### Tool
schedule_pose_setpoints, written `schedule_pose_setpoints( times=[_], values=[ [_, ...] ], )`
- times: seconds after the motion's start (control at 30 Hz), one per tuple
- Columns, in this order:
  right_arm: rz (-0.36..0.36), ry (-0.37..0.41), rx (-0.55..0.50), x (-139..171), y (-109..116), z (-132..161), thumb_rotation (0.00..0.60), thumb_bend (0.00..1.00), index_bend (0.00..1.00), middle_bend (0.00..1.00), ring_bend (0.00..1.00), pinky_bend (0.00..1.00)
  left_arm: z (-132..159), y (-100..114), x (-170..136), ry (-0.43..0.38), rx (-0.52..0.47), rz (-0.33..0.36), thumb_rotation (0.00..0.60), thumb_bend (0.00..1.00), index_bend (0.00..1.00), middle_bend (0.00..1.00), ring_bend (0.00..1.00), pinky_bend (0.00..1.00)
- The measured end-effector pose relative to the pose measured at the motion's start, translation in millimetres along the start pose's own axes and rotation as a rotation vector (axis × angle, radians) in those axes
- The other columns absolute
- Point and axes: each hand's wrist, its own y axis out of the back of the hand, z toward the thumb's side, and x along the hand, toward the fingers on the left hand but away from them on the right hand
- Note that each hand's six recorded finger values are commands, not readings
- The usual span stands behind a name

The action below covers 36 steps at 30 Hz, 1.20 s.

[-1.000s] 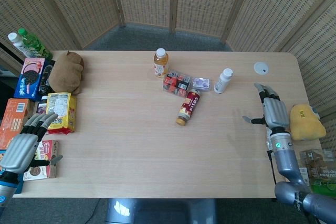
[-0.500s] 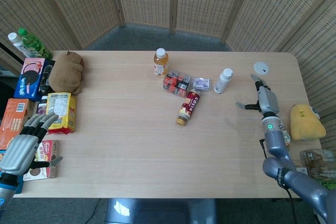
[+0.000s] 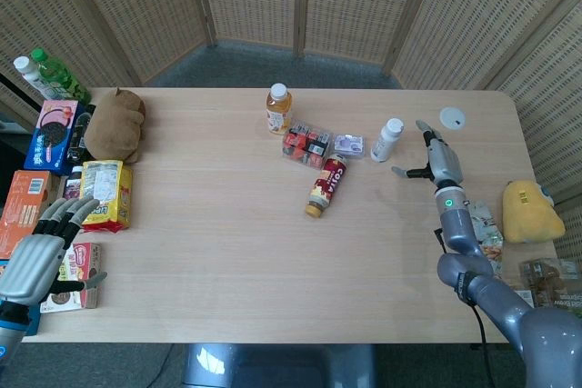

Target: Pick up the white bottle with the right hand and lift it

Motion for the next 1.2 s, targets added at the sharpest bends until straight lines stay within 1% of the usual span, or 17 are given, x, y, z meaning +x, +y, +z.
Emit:
schedule_pose_setpoints(
  times=[0.3,0.7,0.93,1.2],
  values=[
    [0.039,-0.011,-0.017,-12.1,-10.7,7.3,0.541,0.0,0.0,0.0,0.0,0.0,-0.4,2.9,-3.0,0.005,0.004,0.007,0.574,0.07,0.0,0.0,0.0,0.0],
    [0.107,0.008,-0.032,-20.7,-28.2,24.1,0.551,0.0,0.0,0.0,0.0,0.0,-2.0,6.1,-7.9,0.018,0.011,0.015,0.575,0.07,0.0,0.0,0.0,0.0],
    [0.111,0.019,-0.017,-15.1,-29.9,17.9,0.552,0.0,0.0,0.0,0.0,0.0,-3.3,6.3,-7.4,0.019,0.011,0.015,0.572,0.07,0.0,0.0,0.0,0.0],
    [0.106,0.038,-0.047,-5.0,-28.4,14.2,0.557,0.0,0.0,0.0,0.0,0.0,-2.2,5.7,-6.6,0.011,0.011,0.014,0.572,0.07,0.0,0.0,0.0,0.0]
  ],
)
